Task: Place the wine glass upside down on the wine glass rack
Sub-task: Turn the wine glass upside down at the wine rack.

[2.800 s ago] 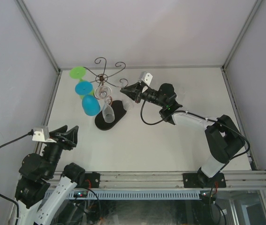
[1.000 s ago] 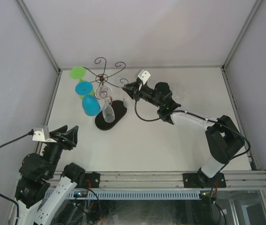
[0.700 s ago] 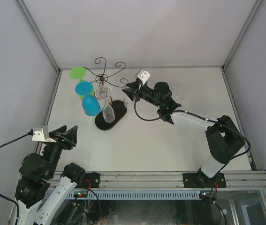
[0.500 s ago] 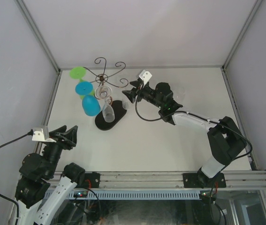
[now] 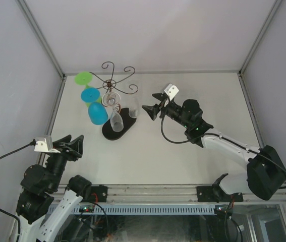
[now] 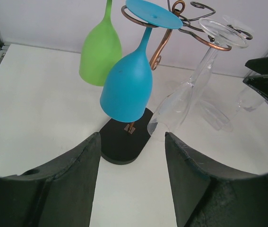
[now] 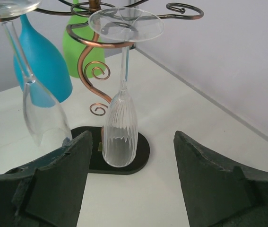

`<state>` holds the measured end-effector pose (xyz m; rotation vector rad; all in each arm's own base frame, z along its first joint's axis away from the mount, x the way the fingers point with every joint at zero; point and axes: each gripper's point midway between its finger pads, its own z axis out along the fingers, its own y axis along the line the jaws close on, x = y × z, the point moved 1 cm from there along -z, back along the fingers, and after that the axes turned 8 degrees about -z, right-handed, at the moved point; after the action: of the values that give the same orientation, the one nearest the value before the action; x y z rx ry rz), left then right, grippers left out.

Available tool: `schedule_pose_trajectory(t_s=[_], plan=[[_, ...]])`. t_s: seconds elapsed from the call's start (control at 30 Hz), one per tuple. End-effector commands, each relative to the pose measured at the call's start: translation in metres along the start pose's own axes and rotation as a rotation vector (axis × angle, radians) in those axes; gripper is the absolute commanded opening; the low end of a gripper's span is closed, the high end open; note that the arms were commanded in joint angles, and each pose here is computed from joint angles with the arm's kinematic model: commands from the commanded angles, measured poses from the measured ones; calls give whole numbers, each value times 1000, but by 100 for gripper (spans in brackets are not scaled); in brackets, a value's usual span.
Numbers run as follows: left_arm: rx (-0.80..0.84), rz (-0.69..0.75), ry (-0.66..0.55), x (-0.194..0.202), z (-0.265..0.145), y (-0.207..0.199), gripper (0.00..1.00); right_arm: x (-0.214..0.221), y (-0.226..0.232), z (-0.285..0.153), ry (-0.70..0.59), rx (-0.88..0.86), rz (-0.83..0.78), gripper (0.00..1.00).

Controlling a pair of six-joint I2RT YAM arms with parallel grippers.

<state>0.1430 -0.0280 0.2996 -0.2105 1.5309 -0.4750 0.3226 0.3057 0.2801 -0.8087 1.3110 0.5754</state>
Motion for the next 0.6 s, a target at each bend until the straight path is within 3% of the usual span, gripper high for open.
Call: schedule_pose_trajectory(t_s=[0.0, 0.37, 0.57], plan=[[-21, -14, -5, 3, 5, 3, 61, -7, 3, -19, 2, 11, 14, 69], [-23, -17, -5, 3, 5, 3, 61, -6, 15, -66, 117, 10, 67, 74], [-21, -17, -4, 3, 5, 2, 61, -15, 5, -93, 150, 100, 105, 74]])
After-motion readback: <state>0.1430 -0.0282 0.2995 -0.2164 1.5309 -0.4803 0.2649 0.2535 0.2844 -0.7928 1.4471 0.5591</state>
